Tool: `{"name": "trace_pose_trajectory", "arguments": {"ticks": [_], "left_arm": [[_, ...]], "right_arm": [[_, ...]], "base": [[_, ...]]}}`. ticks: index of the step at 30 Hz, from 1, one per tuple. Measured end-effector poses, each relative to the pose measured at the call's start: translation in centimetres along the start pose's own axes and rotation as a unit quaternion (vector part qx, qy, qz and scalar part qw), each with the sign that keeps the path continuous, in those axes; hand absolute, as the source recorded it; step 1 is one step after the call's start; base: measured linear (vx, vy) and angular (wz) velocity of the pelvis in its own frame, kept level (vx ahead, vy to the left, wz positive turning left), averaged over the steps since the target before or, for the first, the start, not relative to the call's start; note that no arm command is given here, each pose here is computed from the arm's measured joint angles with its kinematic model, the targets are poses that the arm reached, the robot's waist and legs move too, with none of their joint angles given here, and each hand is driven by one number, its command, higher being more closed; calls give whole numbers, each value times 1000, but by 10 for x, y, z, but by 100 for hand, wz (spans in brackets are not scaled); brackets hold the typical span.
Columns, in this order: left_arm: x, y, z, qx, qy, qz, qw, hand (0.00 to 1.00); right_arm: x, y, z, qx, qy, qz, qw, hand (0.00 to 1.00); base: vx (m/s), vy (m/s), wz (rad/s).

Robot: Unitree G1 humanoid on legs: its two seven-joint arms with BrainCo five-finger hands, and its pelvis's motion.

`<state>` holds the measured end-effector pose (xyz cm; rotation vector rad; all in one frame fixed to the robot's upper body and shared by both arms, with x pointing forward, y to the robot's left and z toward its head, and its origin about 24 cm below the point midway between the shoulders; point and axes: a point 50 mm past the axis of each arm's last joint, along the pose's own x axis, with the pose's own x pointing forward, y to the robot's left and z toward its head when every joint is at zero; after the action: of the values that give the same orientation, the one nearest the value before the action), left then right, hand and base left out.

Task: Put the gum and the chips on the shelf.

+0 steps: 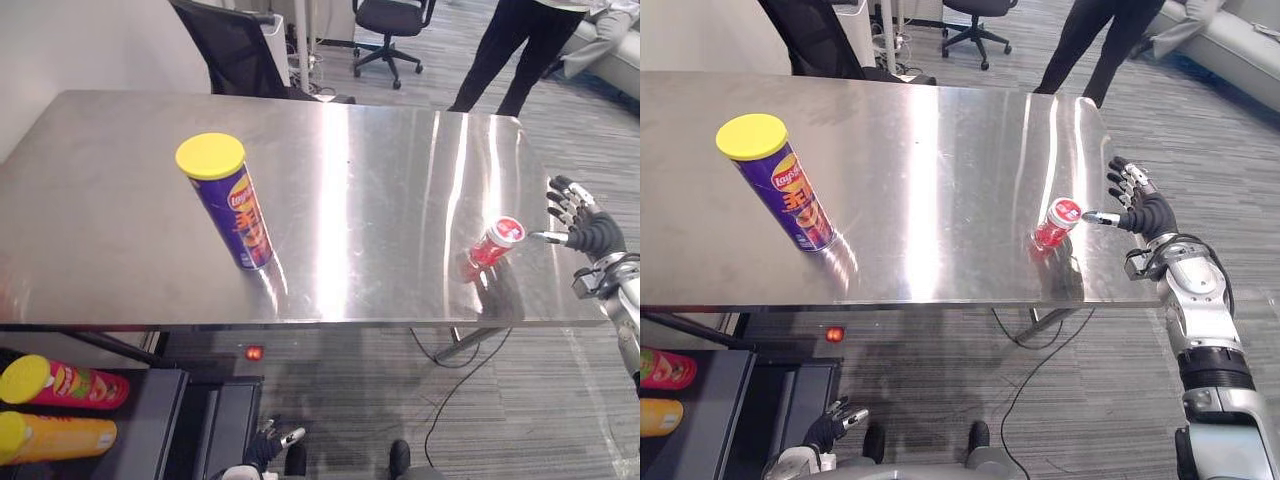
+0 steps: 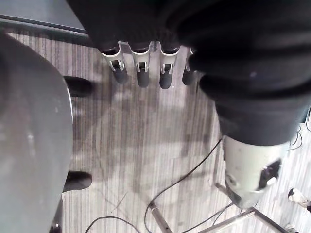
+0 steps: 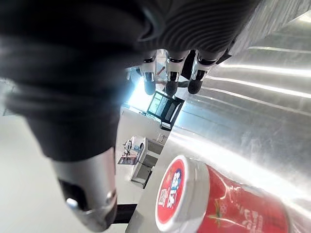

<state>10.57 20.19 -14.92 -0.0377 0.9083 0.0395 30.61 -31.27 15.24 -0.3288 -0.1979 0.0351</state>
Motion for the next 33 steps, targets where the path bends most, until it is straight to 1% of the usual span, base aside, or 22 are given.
{"name": "trace_pose_trajectory", "arguments": {"ticks": [17,18,22,33], "left_arm": [[2,0,14,-20,-31,1,999,0],[2,1,14,-29,-32,3,999,0],[2,1,15,-31,-36,3,999,0],[3,2,18,-47,-45,7,998,0]], "right_arm": [[4,12,3,-22,2,39,999,0],[5,13,6,-25,-3,43,999,0],[5,22,6,-27,-5,69,997,0],[3,24,5,-27,-2,75,997,0]], "base": [[-24,7,1],[-68,-8,-4],[-68,-17,-1],[-55,-30,-1]]}}
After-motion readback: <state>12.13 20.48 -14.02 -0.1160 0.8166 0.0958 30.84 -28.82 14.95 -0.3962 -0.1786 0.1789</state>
